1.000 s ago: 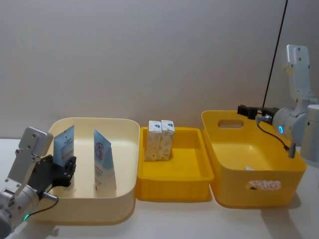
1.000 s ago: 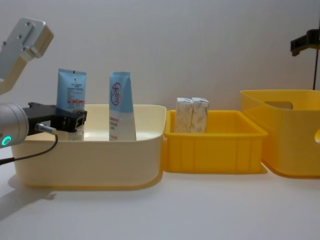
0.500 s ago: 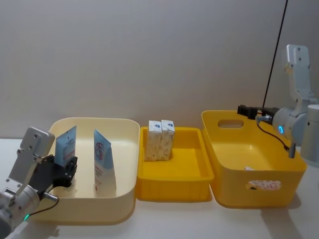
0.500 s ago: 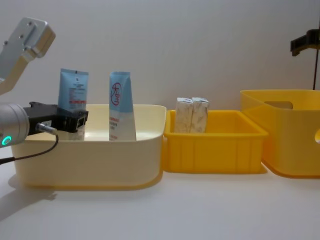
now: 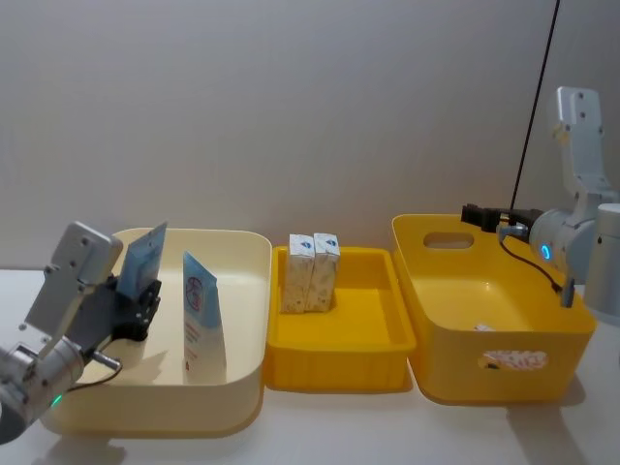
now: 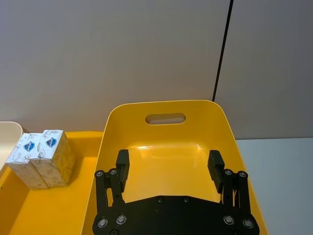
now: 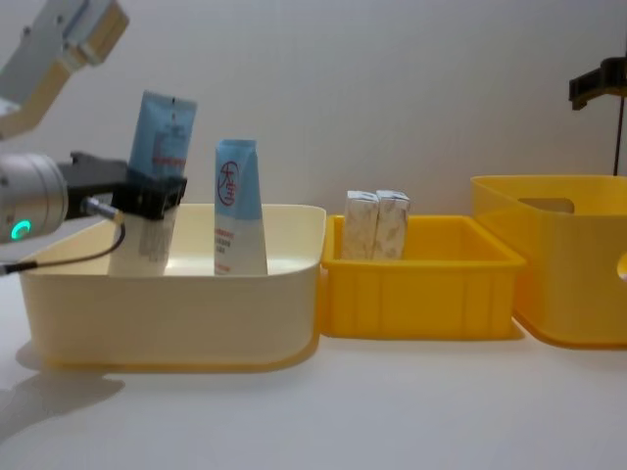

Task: Bimanual collaborative sorting of washing and personal care products

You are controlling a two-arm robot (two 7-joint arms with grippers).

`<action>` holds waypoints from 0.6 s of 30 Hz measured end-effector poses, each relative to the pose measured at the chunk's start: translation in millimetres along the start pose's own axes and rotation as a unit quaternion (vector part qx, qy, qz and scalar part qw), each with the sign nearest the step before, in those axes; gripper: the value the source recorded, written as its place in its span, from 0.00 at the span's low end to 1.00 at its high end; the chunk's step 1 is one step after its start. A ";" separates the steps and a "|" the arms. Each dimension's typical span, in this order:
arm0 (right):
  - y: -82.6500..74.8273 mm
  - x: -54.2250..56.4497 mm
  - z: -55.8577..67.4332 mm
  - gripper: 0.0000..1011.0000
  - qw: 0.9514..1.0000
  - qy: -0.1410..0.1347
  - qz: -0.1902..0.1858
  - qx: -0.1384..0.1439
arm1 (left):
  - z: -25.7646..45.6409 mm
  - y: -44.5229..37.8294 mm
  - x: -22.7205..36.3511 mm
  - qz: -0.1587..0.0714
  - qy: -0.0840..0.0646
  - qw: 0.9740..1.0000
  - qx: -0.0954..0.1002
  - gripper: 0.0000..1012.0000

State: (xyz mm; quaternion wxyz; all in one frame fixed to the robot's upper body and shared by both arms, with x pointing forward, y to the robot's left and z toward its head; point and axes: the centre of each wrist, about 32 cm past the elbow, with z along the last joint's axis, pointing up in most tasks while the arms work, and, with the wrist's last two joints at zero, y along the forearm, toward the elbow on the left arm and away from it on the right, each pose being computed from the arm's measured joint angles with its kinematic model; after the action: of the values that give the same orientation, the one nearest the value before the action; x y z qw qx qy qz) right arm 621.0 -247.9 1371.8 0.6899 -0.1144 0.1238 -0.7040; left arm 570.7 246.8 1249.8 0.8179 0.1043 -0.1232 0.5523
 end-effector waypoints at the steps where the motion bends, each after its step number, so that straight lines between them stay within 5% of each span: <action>1: 0.0 0.0 0.0 0.99 1.000 0.000 0.000 0.000 | 2.0 0.1 0.1 0.001 -0.003 1.000 -0.002 0.31; 18: -0.1 -1.2 0.6 0.99 1.000 -0.001 0.003 0.007 | 44.0 -2.5 4.4 0.017 -0.062 0.996 -0.069 0.31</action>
State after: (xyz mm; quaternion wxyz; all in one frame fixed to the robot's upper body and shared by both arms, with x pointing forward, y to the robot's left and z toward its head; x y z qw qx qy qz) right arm 621.1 -246.7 1372.5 0.6932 -0.1103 0.1187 -0.7023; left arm 570.9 236.2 1292.8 0.8041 0.0800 -0.2133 0.5492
